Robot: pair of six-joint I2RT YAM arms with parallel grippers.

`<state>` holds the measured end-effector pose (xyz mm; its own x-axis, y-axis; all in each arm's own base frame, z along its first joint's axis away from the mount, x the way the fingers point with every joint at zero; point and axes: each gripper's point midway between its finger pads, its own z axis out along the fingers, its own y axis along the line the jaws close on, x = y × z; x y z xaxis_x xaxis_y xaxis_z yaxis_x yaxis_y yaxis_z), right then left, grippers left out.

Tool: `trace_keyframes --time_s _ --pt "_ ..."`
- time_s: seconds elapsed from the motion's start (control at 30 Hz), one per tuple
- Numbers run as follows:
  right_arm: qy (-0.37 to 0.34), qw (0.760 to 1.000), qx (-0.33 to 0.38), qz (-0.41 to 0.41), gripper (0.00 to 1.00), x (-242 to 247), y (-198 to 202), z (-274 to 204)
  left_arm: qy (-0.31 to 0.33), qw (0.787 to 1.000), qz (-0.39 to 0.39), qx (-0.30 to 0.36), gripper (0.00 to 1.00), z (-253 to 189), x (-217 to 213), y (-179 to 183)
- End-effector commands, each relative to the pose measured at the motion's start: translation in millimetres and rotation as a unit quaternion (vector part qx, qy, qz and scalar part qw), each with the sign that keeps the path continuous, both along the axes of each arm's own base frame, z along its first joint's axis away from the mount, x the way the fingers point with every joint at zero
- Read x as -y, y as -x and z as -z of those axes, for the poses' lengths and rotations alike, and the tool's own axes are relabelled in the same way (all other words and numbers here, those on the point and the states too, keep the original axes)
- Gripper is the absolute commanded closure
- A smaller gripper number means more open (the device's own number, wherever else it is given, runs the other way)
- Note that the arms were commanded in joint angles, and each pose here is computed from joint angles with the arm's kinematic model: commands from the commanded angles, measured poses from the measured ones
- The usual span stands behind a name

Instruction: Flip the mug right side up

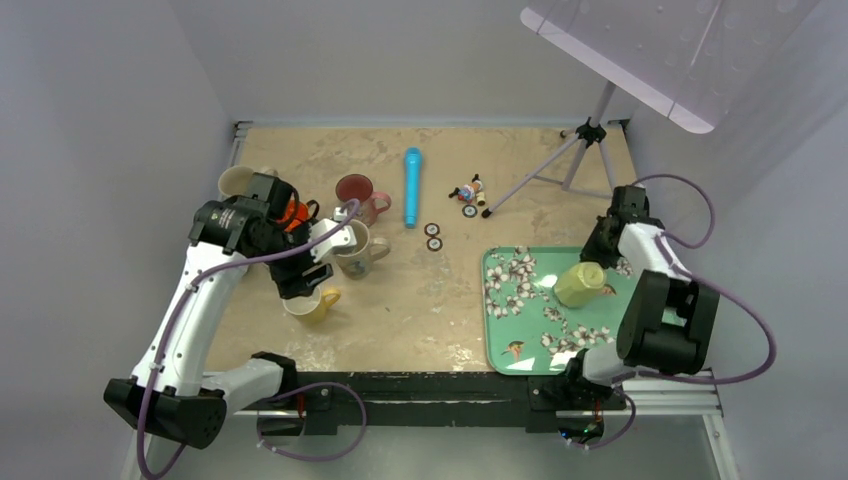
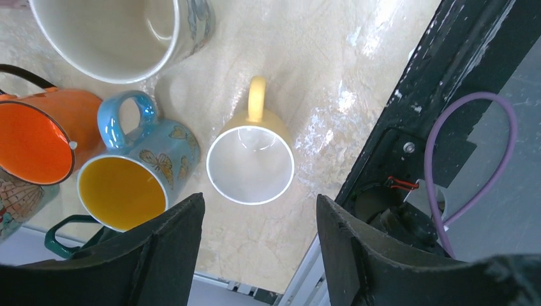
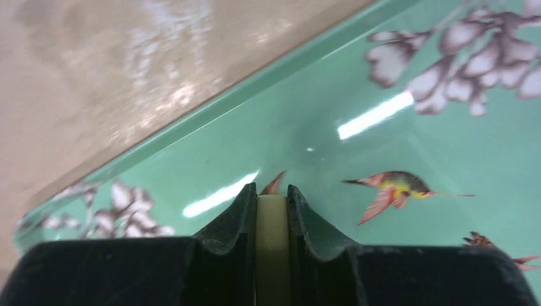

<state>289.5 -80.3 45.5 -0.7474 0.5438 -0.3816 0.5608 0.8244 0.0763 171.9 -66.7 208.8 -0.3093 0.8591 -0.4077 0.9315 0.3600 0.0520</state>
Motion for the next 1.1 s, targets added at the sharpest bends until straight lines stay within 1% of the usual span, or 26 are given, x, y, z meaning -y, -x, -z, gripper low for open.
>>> trace_keyframes --time_s 0.0,0.1,0.2,0.3,0.4,0.43,0.5,0.6,0.7,0.8,0.9,1.0,1.07 --pt "-0.033 0.993 0.086 -0.075 1.00 -47.2 -7.9 -38.9 0.062 0.998 -0.007 0.006 0.31 -22.2 22.3 -3.0" --pt "-0.069 0.983 0.122 -0.120 1.00 -82.8 -7.3 -48.2 0.107 0.994 -0.021 -0.003 0.31 -32.4 38.4 -6.3" --pt "-0.107 0.965 0.170 -0.170 1.00 -125.3 -5.8 -67.1 0.171 0.985 -0.026 -0.016 0.29 -50.9 60.4 -6.9" --pt "-0.147 0.935 0.231 -0.225 1.00 -169.6 -2.6 -102.5 0.244 0.969 -0.025 -0.042 0.28 -71.5 84.4 -3.1" --pt "-0.193 0.892 0.308 -0.268 1.00 -213.5 0.9 -153.3 0.318 0.945 -0.030 -0.077 0.26 -91.1 107.6 -2.2" --pt "-0.206 0.874 0.337 -0.283 1.00 -227.5 2.1 -174.2 0.348 0.932 -0.035 -0.096 0.26 -99.7 116.7 -2.2" --pt "-0.239 0.842 0.370 -0.313 1.00 -257.2 9.2 -205.8 0.393 0.910 -0.035 -0.128 0.25 -113.6 129.9 -2.2" --pt "-0.300 0.784 0.417 -0.349 1.00 -302.2 22.1 -253.6 0.444 0.879 -0.037 -0.168 0.23 -133.5 144.1 -5.4" --pt "-0.350 0.732 0.455 -0.368 1.00 -341.4 33.6 -297.8 0.472 0.861 -0.039 -0.186 0.22 -150.4 154.4 -9.7" --pt "-0.392 0.690 0.487 -0.364 1.00 -366.6 38.3 -339.8 0.484 0.850 -0.042 -0.206 0.23 -157.1 161.6 -11.4" --pt "-0.426 0.660 0.517 -0.340 1.00 -373.0 34.4 -375.2 0.487 0.842 -0.049 -0.227 0.28 -155.3 164.1 -10.3" --pt "-0.439 0.642 0.539 -0.324 1.00 -375.4 30.1 -400.6 0.487 0.840 -0.052 -0.234 0.31 -154.5 164.3 -8.3" --pt "-0.454 0.624 0.547 -0.325 1.00 -381.2 31.4 -411.1 0.491 0.837 -0.058 -0.235 0.32 -156.1 165.2 -10.5"
